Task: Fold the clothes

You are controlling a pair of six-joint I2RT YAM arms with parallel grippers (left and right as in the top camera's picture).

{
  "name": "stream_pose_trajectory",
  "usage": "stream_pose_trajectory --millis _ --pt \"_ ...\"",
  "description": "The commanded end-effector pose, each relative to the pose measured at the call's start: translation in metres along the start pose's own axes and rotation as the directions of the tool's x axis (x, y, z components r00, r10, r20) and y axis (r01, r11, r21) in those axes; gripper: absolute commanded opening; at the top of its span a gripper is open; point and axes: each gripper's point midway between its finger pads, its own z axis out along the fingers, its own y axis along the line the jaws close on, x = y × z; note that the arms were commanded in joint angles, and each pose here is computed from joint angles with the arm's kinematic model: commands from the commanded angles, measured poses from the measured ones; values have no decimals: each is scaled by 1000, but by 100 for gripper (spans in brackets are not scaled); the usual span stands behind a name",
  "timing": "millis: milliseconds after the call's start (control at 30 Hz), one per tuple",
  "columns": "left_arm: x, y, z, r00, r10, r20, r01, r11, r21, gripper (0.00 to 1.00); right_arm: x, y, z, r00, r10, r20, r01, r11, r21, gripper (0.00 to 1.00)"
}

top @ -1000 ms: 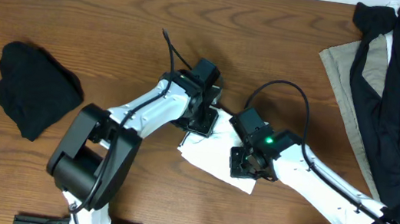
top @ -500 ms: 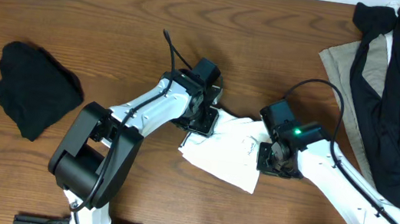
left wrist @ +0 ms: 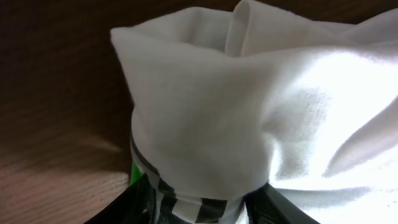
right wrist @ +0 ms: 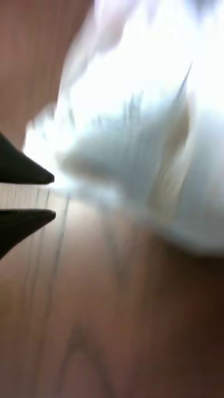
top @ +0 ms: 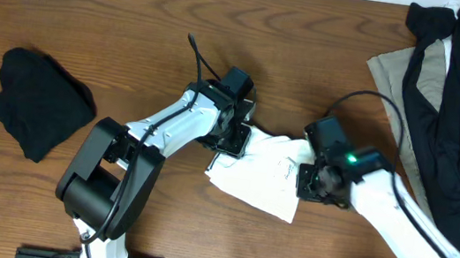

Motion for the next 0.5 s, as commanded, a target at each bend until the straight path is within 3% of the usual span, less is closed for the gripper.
stream_pose_trajectory --millis 0,233,467 --pt "16 6 11 998 -15 -63 14 1000 -23 47 -21 41 -42 977 -152 147 180 962 -203 2" --pt "5 -3 -18 1000 9 24 -8 1000 -5 48 -36 82 -66 966 -139 219 227 862 -453 1" --pt "0 -4 -30 997 20 69 -18 1000 -21 48 -41 92 -44 980 -154 125 198 790 -581 1"
